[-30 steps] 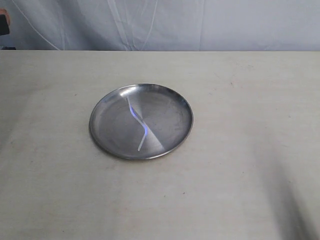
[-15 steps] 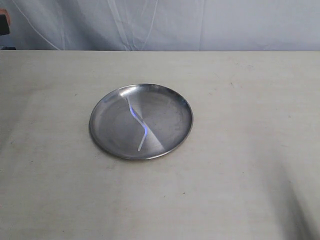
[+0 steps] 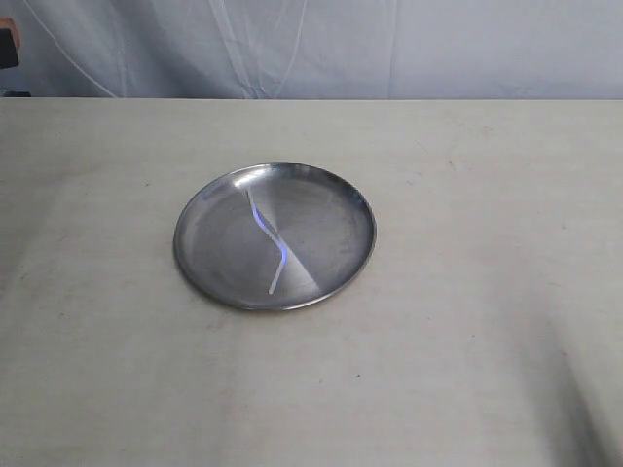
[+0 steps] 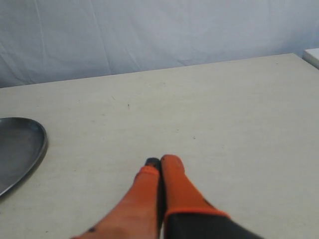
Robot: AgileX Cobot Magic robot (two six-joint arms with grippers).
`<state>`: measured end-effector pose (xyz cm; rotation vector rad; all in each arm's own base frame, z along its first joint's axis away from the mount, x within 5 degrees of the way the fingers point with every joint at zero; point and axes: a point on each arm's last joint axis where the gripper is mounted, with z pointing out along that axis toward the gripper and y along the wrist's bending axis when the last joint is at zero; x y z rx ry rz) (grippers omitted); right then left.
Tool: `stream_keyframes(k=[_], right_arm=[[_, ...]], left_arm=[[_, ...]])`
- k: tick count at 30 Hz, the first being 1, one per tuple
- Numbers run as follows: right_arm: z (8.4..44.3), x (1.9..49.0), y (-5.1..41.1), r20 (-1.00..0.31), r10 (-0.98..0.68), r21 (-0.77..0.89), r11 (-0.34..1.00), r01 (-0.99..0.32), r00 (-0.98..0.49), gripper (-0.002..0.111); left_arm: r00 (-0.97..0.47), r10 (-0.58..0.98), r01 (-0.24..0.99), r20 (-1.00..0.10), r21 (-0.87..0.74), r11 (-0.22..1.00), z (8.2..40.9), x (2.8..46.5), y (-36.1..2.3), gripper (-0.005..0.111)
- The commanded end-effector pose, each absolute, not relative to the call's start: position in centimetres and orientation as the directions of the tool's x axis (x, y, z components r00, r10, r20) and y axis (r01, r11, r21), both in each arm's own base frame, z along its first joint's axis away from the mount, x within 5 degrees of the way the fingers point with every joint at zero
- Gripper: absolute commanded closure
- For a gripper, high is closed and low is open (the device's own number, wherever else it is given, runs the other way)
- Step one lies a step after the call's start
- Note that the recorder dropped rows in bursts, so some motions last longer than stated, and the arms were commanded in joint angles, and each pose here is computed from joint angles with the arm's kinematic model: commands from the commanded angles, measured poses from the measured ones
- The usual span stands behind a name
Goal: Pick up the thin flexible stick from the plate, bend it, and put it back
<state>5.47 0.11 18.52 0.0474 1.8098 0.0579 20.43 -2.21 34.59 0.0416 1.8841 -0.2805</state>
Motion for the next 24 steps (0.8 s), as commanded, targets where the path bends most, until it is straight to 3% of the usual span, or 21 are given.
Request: stream_keyframes(k=[1,7,13,20,24], right_arm=[[18.5,5.5,0.1,-0.973,0.058,0.058,0.998,0.004,-0.224,0.109],[18.5,5.5,0.1,-0.973,0.058,0.058,0.998,0.004,-0.224,0.109],[18.5,5.5,0.1,-0.973,0.058,0.058,0.998,0.004,-0.224,0.109],[18.5,5.5,0.1,-0.973,0.058,0.058,0.998,0.004,-0.224,0.109],[18.5,5.5,0.1,-0.973,0.058,0.058,0.998,0.004,-0.224,0.109]], left_arm=[[-0.318,-0.011,0.183,-0.948,-0.073,0.98,34.3,20.2,-2.0,0.106],[-0.338,0.035,0.182,-0.94,-0.029,0.983,32.5,16.9,-1.9,0.106],[-0.224,0.005,0.105,-0.975,-0.019,0.994,30.9,10.9,-1.0,0.106],[-0.08,0.015,0.041,-0.997,0.012,0.999,25.7,5.4,-0.3,0.106],[-0.129,-0.034,-0.004,-0.991,-0.034,0.999,21.9,5.0,-0.1,0.106]])
